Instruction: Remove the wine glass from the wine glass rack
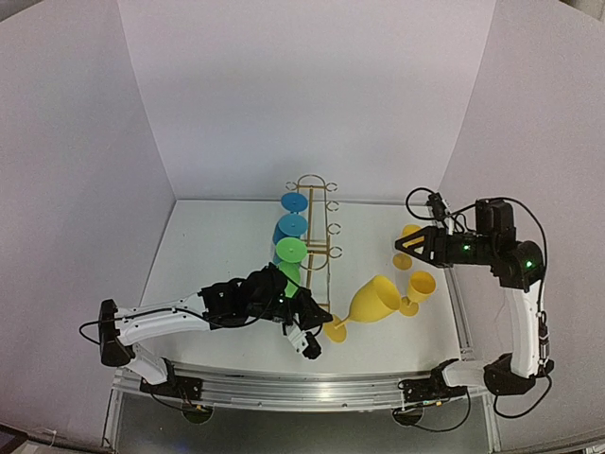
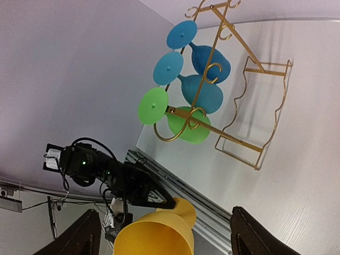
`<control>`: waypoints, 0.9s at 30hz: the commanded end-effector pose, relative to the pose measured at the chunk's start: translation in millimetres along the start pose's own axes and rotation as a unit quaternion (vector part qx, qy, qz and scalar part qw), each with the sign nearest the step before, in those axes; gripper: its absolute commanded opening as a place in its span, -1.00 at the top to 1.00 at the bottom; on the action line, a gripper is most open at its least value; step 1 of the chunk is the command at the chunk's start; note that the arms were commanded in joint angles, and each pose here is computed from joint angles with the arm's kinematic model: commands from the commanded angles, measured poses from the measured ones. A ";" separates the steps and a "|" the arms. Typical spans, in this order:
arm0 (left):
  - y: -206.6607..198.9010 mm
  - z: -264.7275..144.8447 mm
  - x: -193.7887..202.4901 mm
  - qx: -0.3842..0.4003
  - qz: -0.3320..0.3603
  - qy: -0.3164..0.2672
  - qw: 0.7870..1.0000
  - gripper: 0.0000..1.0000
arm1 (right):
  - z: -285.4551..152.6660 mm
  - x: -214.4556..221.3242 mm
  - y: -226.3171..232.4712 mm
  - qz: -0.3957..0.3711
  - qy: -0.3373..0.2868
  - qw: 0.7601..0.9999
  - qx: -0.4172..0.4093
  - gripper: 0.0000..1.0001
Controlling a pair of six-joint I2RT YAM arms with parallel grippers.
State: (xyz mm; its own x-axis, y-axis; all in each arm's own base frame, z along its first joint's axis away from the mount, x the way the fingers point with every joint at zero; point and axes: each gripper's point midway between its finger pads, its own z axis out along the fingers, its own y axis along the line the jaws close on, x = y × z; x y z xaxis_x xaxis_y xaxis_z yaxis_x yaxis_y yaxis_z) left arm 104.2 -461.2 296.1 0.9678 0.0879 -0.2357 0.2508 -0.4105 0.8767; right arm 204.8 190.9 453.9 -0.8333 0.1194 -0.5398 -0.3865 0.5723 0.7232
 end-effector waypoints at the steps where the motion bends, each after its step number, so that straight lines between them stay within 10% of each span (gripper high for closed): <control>1: 35.0 -17.3 1.0 -0.088 0.093 0.025 0.991 1.00 | -3.8 30.6 11.3 0.000 0.059 0.997 -0.045 -0.49; 27: 45.0 -8.3 6.4 -0.106 0.069 0.032 0.991 1.00 | 28.7 67.3 -31.2 0.039 0.127 0.991 -0.023 -0.10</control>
State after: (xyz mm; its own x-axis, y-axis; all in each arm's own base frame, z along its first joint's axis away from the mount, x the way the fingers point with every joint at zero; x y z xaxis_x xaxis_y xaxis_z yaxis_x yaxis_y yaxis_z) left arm 117.9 -465.0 295.5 0.9888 0.1042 -0.1067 0.1355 -0.3293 0.9345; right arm 171.7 197.9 379.4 -0.9387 -0.0296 -0.3435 -0.3013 0.5549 0.7755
